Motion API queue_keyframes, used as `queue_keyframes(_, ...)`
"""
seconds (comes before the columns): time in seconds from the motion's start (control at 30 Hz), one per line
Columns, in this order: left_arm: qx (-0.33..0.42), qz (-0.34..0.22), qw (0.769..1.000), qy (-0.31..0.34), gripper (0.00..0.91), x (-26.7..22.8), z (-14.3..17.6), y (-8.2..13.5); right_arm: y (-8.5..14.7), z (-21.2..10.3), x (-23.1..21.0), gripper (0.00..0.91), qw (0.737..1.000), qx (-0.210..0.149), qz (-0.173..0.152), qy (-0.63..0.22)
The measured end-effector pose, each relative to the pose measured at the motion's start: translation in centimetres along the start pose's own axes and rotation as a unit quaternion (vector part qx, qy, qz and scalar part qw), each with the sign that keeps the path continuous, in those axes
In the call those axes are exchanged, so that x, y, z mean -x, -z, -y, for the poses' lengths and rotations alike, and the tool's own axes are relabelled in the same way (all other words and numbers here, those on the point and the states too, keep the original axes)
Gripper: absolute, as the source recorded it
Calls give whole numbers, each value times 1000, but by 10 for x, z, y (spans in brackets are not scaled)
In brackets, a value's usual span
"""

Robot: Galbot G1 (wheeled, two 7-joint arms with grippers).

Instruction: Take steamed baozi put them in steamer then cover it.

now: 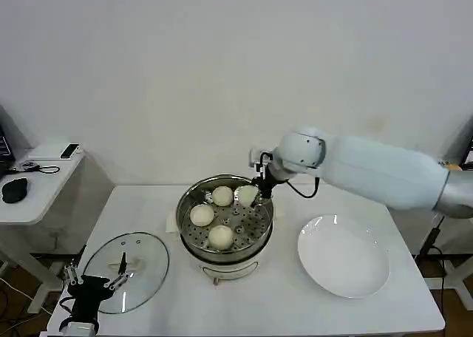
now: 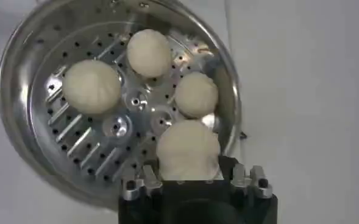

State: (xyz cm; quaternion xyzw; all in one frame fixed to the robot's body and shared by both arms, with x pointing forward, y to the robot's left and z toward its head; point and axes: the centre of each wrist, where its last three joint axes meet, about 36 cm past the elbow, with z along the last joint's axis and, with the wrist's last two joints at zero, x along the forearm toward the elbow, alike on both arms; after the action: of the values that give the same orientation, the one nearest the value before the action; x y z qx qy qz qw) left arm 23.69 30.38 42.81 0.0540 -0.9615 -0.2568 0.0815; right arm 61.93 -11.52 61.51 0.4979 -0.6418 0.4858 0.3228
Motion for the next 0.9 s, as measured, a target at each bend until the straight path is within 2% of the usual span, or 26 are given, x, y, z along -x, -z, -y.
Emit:
queue_keyframes(0.23,1,-1,1000,2,907,1,-3,-1,6,-8,22,665,1000,4,-9,15)
queue_keyframes(0.63,0,-1,1000,3,907,3,-2,-3,4,-14,38,665,999,3,-23,22)
queue_keyframes(0.67,1,-1,1000,3,907,3,-2,-3,4,-15,39,675,999,3,-24,22)
queue_keyframes(0.7,1,-2,1000,3,907,3,-3,-3,4,-15,39,766,999,3,-23,22)
queue_keyframes(0.73,1,-2,1000,3,907,3,-3,-3,4,-16,40,907,999,3,-23,22)
queue_keyframes(0.9,0,-3,1000,3,907,2,-2,-3,5,-18,38,907,1000,1,-20,17)
